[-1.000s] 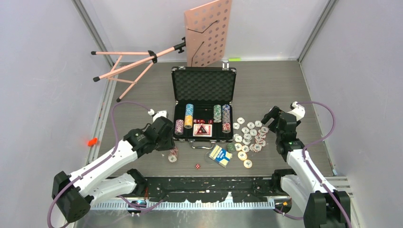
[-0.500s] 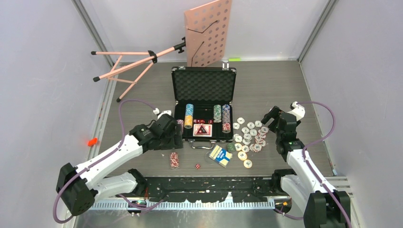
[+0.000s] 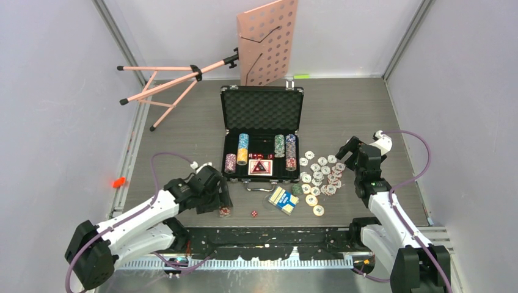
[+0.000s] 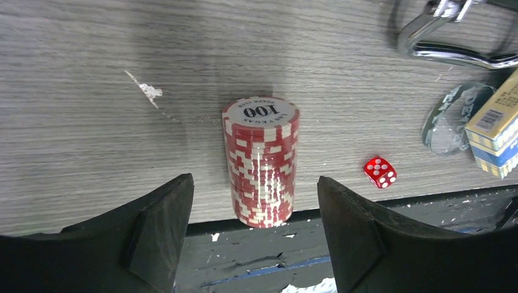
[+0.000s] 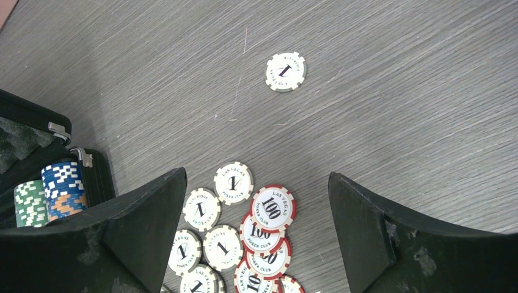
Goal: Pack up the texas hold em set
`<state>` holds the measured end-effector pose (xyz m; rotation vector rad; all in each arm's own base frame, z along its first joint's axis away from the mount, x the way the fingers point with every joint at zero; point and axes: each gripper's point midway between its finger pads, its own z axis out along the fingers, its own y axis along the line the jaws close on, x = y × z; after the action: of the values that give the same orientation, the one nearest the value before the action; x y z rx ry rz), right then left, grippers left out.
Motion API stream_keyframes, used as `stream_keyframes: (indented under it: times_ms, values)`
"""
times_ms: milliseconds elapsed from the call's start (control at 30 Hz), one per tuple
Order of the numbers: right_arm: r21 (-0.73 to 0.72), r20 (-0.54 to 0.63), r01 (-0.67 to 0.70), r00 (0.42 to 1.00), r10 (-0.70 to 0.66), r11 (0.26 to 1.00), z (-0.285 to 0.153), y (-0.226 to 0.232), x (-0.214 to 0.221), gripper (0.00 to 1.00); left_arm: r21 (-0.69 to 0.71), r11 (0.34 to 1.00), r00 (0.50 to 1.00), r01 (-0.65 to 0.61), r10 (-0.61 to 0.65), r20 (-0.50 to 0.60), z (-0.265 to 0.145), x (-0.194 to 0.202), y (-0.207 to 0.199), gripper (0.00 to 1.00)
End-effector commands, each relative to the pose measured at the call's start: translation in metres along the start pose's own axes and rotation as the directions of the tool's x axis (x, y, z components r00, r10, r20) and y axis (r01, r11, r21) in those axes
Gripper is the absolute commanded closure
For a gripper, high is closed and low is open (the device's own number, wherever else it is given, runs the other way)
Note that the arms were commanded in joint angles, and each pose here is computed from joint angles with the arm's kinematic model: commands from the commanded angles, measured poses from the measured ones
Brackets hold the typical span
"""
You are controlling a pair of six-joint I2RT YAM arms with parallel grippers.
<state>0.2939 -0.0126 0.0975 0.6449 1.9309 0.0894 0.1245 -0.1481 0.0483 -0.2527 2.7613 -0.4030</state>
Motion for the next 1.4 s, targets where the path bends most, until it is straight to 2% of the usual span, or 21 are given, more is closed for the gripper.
stream_keyframes:
  times_ms: [0, 133, 233, 267, 333, 400, 433, 667, 867, 1000, 1133, 1367]
  values:
    - [-0.038, 0.058, -0.016, 0.998, 0.018, 0.999, -0.001, 0.015, -0.025, 0.08, 0.103, 0.992, 0.997, 0.071, -0.073, 0.015, 0.012, 0.000, -0.018, 0.24]
    - [-0.039, 0.058, -0.016, 0.998, 0.018, 0.999, -0.001, 0.015, -0.025, 0.08, 0.116, 0.990, 0.996, 0.080, -0.085, 0.032, 0.019, -0.002, -0.020, 0.30]
    - [-0.040, 0.058, -0.017, 0.998, 0.019, 0.999, -0.001, 0.015, -0.025, 0.08, 0.089, 0.994, 0.996, 0.069, -0.073, 0.042, 0.022, -0.003, -0.015, 0.40]
    - [-0.040, 0.058, -0.017, 0.998, 0.020, 0.999, -0.001, 0.015, -0.025, 0.08, 0.080, 0.995, 0.997, 0.064, -0.068, 0.046, 0.021, -0.005, -0.014, 0.47]
    - [-0.040, 0.057, -0.016, 0.998, 0.018, 0.999, -0.001, 0.015, -0.025, 0.08, 0.063, 0.997, 0.998, 0.039, -0.042, 0.052, 0.017, -0.007, -0.013, 0.67]
    - [-0.039, 0.058, -0.016, 0.998, 0.019, 0.999, -0.001, 0.015, -0.025, 0.08, 0.031, 1.000, 0.998, 0.005, -0.007, 0.061, 0.007, -0.012, -0.010, 0.79]
    - [-0.040, 0.057, -0.016, 0.998, 0.018, 0.999, -0.001, 0.015, -0.025, 0.08, 0.015, 1.000, 0.998, -0.015, 0.014, 0.065, 0.002, -0.015, -0.009, 0.82]
    - [-0.038, 0.053, -0.015, 0.998, 0.017, 0.999, 0.000, 0.015, -0.024, 0.08, 0.007, 0.989, 0.984, -0.149, 0.147, 0.100, -0.040, -0.038, -0.023, 0.89]
    - [-0.038, 0.056, -0.016, 0.998, 0.018, 0.999, 0.000, 0.015, -0.025, 0.08, 0.043, 0.962, 0.958, -0.270, 0.264, 0.116, -0.054, -0.056, -0.046, 0.91]
    - [-0.035, 0.056, -0.016, 0.998, 0.018, 0.999, 0.000, 0.015, -0.024, 0.08, 0.020, 0.952, 0.951, -0.306, 0.305, 0.048, -0.052, -0.062, -0.057, 0.96]
    - [-0.035, 0.054, -0.016, 0.998, 0.018, 0.999, 0.000, 0.015, -0.024, 0.08, 0.029, 0.944, 0.945, -0.328, 0.329, -0.002, -0.044, -0.067, -0.067, 0.96]
    - [-0.036, 0.053, -0.015, 0.998, 0.017, 0.999, 0.000, 0.015, -0.024, 0.08, 0.052, 0.956, 0.952, -0.289, 0.292, -0.089, -0.023, -0.076, -0.061, 0.99]
